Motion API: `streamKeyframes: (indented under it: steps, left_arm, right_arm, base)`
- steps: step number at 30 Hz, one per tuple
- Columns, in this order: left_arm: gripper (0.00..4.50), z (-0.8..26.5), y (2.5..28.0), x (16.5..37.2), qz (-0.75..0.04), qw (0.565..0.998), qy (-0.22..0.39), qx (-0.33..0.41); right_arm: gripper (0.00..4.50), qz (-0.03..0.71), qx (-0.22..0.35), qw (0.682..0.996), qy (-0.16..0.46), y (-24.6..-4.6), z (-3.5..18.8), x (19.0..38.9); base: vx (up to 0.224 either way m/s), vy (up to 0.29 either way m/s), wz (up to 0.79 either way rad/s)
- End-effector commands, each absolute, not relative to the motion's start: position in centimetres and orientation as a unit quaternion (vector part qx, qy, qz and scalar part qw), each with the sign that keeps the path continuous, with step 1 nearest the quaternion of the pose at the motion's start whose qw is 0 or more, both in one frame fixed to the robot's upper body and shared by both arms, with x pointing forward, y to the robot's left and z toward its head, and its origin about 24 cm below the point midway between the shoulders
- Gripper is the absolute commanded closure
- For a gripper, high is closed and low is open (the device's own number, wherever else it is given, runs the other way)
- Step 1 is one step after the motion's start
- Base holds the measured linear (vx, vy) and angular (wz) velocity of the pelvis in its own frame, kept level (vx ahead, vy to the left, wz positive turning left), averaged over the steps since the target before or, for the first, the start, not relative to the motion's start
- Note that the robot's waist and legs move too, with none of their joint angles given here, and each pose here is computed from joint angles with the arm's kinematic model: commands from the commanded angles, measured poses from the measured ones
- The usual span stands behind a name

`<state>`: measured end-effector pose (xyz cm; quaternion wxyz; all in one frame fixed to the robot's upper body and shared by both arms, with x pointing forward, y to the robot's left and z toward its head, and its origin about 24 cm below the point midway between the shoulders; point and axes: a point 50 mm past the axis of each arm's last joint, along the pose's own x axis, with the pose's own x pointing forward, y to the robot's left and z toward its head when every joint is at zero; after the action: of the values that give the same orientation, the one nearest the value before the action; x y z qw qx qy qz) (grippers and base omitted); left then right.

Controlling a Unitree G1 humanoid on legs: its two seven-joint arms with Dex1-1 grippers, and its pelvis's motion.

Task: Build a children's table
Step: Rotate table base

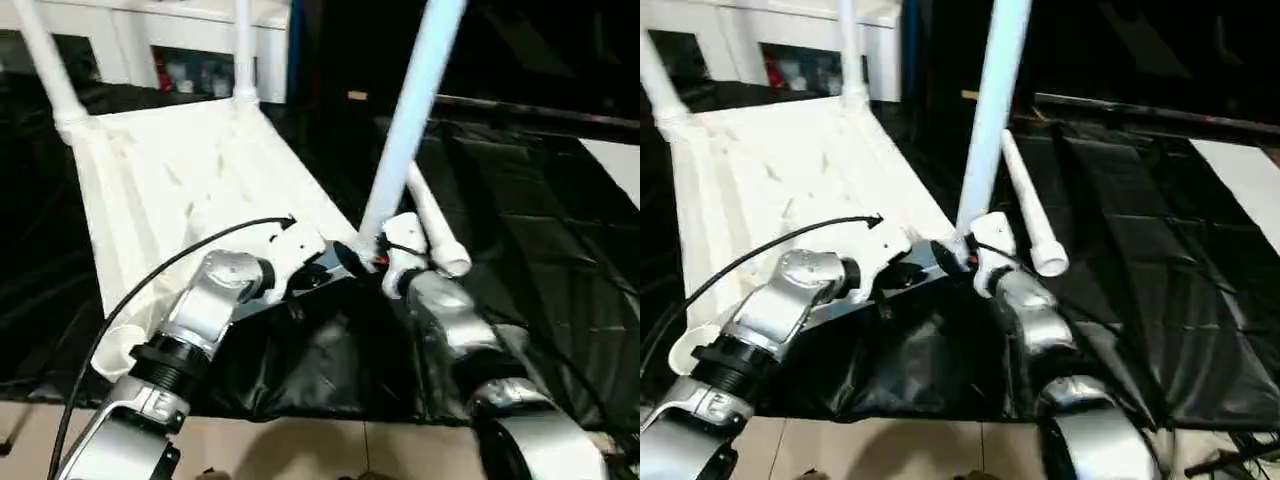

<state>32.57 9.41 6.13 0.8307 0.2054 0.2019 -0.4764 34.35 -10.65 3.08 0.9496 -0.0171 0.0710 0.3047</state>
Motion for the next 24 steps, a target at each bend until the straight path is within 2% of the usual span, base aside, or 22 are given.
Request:
streamKeyframes:
  steps: [1, 3, 4, 5, 6, 9, 12, 14, 15, 17, 18, 21, 24]
  left_arm:
    - [4.5, 5.0, 8.6, 31.8, -0.494, 0.819, 0.216, 0.197]
    - [4.5, 5.0, 8.8, 32.0, -0.481, 0.829, 0.213, 0.188]
    - [4.22, 5.1, 8.9, 32.2, -0.476, 0.834, 0.212, 0.18]
    - [4.22, 5.1, 8.9, 32.2, -0.476, 0.834, 0.211, 0.18]
    - [3.95, 5.2, 8.9, 32.3, -0.474, 0.837, 0.209, 0.178]
    - [3.85, 5.7, 9.3, 32.7, -0.463, 0.848, 0.197, 0.166]
    - [3.6, 7.3, 10.8, 33.4, -0.432, 0.874, 0.169, 0.148]
    - [3.6, 7.8, 11.6, 33.6, -0.415, 0.883, 0.16, 0.148]
    - [3.6, 9.1, 13.5, 34.2, -0.376, 0.903, 0.145, 0.146]
    - [3.6, 9.5, 14.2, 34.3, -0.363, 0.91, 0.142, 0.144]
    - [3.6, 11.0, 16.6, 34.4, -0.325, 0.922, 0.136, 0.163]
    - [3.6, 12.3, 19.0, 34.1, -0.284, 0.928, 0.148, 0.191]
    - [3.6, 13.1, 23.9, 33.1, -0.205, 0.923, 0.192, 0.264]
  right_arm:
    - [0.02, 0.321, -0.011, 0.945, 0.057, -11.1, 3.8, 34.3]
    - [0.02, 0.366, -0.006, 0.929, 0.057, -12.7, 4.3, 33.5]
    - [0.0, 0.394, -0.015, 0.917, 0.063, -13.6, 4.5, 33.0]
    - [0.0, 0.395, -0.016, 0.916, 0.063, -13.7, 4.5, 32.9]
    - [0.0, 0.41, -0.028, 0.909, 0.071, -14.3, 4.5, 32.6]
    - [0.0, 0.435, -0.03, 0.895, 0.092, -16.0, 4.5, 31.8]
    - [0.0, 0.45, -0.051, 0.884, 0.117, -17.9, 4.5, 31.2]
    - [0.0, 0.453, -0.054, 0.881, 0.122, -18.2, 4.6, 31.0]
    - [0.0, 0.457, -0.053, 0.878, 0.132, -18.6, 4.7, 30.7]
    - [0.0, 0.459, -0.053, 0.877, 0.136, -18.7, 4.8, 30.6]
    - [0.0, 0.473, -0.058, 0.868, 0.141, -18.0, 4.7, 30.3]
    - [0.0, 0.488, -0.056, 0.858, 0.147, -16.8, 4.5, 30.0]
    - [0.0, 0.493, -0.058, 0.854, 0.155, -14.3, 3.8, 30.1]
  base:
    - [0.0, 0.0, 0.0]
    - [0.0, 0.0, 0.0]
    - [0.0, 0.0, 0.0]
    - [0.0, 0.0, 0.0]
    - [0.0, 0.0, 0.0]
    - [0.0, 0.0, 0.0]
    - [0.0, 0.0, 0.0]
    - [0.0, 0.0, 0.0]
    - [0.0, 0.0, 0.0]
    - [0.0, 0.0, 0.0]
    - [0.0, 0.0, 0.0]
    - [0.0, 0.0, 0.0]
    - [0.0, 0.0, 0.0]
